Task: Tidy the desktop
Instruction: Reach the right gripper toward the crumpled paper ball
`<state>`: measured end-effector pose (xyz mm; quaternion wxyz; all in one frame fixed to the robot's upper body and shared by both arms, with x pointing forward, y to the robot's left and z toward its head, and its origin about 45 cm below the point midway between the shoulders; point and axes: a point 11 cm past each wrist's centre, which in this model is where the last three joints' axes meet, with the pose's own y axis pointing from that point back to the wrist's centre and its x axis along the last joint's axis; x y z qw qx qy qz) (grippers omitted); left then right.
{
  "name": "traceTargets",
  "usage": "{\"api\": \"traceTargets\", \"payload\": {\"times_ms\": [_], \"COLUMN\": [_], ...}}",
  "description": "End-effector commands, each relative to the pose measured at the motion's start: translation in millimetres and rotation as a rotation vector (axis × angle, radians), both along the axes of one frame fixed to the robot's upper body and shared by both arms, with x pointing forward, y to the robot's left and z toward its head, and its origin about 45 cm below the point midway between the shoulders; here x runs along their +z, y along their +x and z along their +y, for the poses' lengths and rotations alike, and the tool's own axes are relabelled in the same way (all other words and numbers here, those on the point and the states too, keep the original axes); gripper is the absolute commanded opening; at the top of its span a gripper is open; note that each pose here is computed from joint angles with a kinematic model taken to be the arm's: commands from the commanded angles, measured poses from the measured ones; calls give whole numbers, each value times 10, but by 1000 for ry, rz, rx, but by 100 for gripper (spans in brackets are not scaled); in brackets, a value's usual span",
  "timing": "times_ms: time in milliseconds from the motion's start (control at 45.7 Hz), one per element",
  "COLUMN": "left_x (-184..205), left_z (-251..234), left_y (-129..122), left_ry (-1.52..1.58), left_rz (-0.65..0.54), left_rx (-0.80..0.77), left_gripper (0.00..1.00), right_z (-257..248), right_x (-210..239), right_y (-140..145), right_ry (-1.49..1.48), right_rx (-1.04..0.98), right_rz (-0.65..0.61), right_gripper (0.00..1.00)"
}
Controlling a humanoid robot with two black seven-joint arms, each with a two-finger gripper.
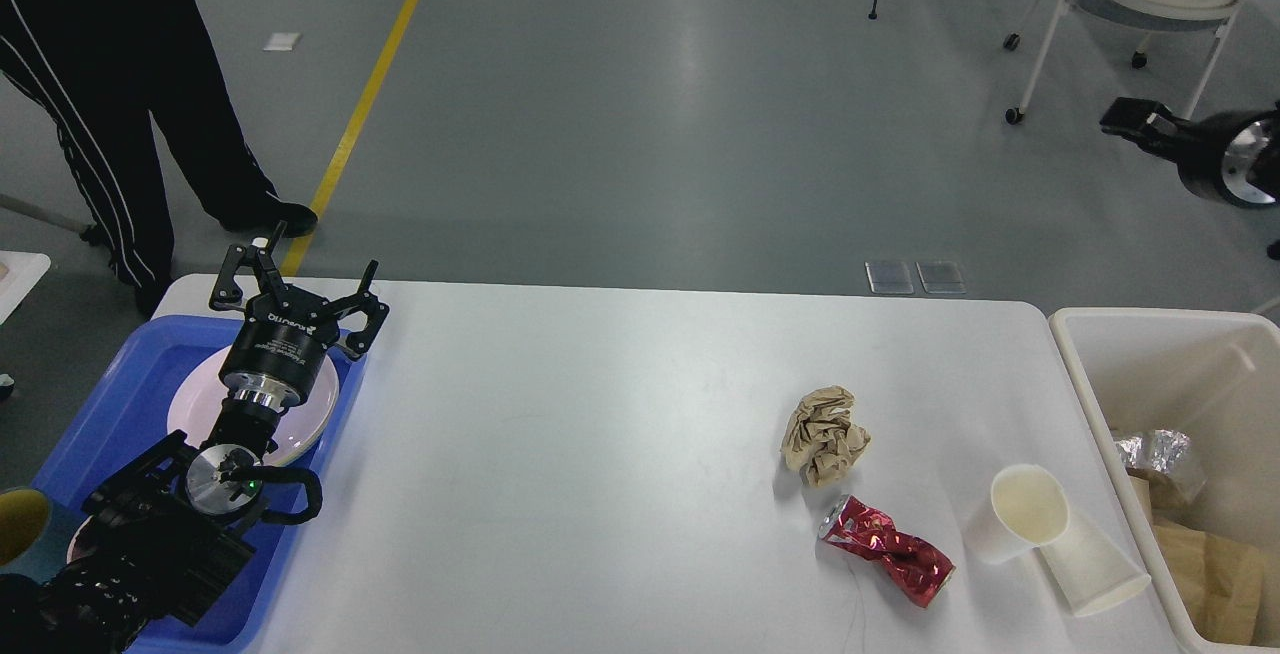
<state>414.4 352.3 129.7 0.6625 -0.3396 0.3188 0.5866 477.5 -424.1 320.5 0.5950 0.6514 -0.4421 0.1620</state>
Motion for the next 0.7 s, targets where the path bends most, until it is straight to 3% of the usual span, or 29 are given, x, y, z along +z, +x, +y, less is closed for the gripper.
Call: {"api": "traceTargets", "payload": {"times_ms": [0, 197, 482, 679], "left_x": [0, 0, -1, -1], "left_z": [0, 0, -2, -2], "left_y": [0, 0, -1, -1], "left_ry": [0, 0, 1, 1], "left_rz": [0, 0, 1, 1], "left_rx": [0, 0, -1, -1], "left_gripper": [100, 99, 99, 99], "right_z": [710, 1333, 1853, 1762], "right_x": [180, 77, -197, -223], "right_y": [-190, -837, -1699, -1527], "right_ry": [13, 83, 152, 139], "right_rx": [191, 364, 496, 461], "right_rz": [137, 425, 709, 647], "right_gripper": [100, 100, 100, 100]}}
